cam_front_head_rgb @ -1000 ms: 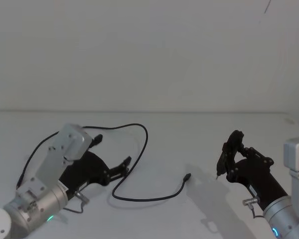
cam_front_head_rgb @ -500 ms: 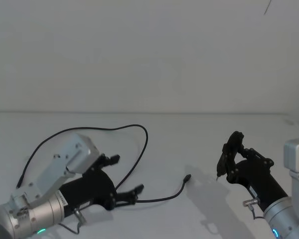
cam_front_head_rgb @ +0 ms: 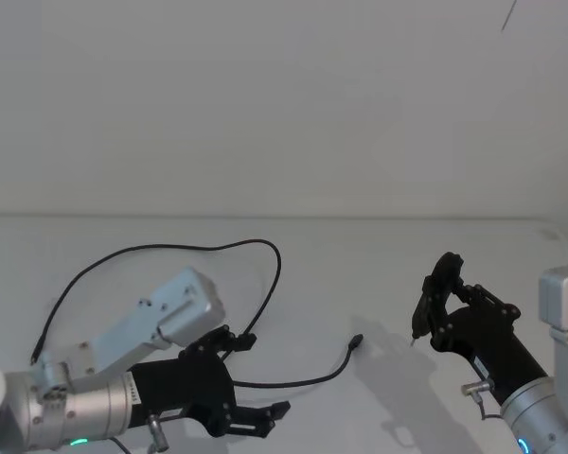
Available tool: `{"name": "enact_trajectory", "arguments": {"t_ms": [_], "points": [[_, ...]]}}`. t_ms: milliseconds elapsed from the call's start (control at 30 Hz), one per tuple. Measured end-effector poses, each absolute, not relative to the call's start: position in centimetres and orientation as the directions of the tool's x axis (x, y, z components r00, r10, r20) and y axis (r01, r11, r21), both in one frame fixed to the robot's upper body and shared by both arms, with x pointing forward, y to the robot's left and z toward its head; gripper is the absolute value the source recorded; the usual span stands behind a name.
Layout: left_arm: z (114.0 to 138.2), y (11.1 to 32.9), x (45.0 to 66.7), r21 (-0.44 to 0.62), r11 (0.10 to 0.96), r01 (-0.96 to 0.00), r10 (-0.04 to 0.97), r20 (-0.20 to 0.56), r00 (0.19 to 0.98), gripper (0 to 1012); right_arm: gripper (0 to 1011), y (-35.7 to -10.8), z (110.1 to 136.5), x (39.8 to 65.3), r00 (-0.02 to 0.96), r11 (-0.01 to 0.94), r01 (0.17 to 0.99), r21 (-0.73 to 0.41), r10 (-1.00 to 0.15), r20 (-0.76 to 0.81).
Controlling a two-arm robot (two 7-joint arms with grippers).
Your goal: Pick up the data cable with the one hand.
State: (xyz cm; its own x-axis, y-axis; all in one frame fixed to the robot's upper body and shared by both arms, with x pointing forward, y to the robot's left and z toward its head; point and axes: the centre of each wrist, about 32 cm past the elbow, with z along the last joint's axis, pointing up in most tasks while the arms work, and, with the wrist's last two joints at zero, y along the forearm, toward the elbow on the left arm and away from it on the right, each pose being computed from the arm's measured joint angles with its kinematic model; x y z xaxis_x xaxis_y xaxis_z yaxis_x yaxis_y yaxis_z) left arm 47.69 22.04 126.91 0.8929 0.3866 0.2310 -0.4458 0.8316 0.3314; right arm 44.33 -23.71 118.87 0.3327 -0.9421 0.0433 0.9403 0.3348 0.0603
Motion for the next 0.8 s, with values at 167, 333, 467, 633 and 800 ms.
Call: {"name": "enact_trajectory", "arguments": {"t_ms": [167,333,467,633,800], "points": [[127.2,21.6,48.2,0.370,0.820,-0.437,0.369,0.241,0.898,1001,279,-23.7,118.9,44.3,0.333,0.335,0.940,0.060,-0.942,0.043],[127.2,21.0,48.9,0.399,0.805,-0.438,0.360,0.257,0.897,1001,279,-23.7,118.9,44.3,0.333,0.335,0.940,0.060,-0.942,0.043],[127.1,20.5,49.3,0.412,0.798,-0.440,0.357,0.264,0.896,1001,279,-23.7,118.9,44.3,0.333,0.335,0.940,0.060,-0.942,0.043],[126.7,20.0,49.9,0.421,0.793,-0.441,0.359,0.263,0.896,1001,279,-23.7,118.9,44.3,0.333,0.335,0.940,0.060,-0.942,0.043],[126.2,19.3,50.5,0.431,0.790,-0.436,0.359,0.252,0.899,1001,279,-23.7,118.9,44.3,0.333,0.335,0.940,0.060,-0.942,0.043]]}}
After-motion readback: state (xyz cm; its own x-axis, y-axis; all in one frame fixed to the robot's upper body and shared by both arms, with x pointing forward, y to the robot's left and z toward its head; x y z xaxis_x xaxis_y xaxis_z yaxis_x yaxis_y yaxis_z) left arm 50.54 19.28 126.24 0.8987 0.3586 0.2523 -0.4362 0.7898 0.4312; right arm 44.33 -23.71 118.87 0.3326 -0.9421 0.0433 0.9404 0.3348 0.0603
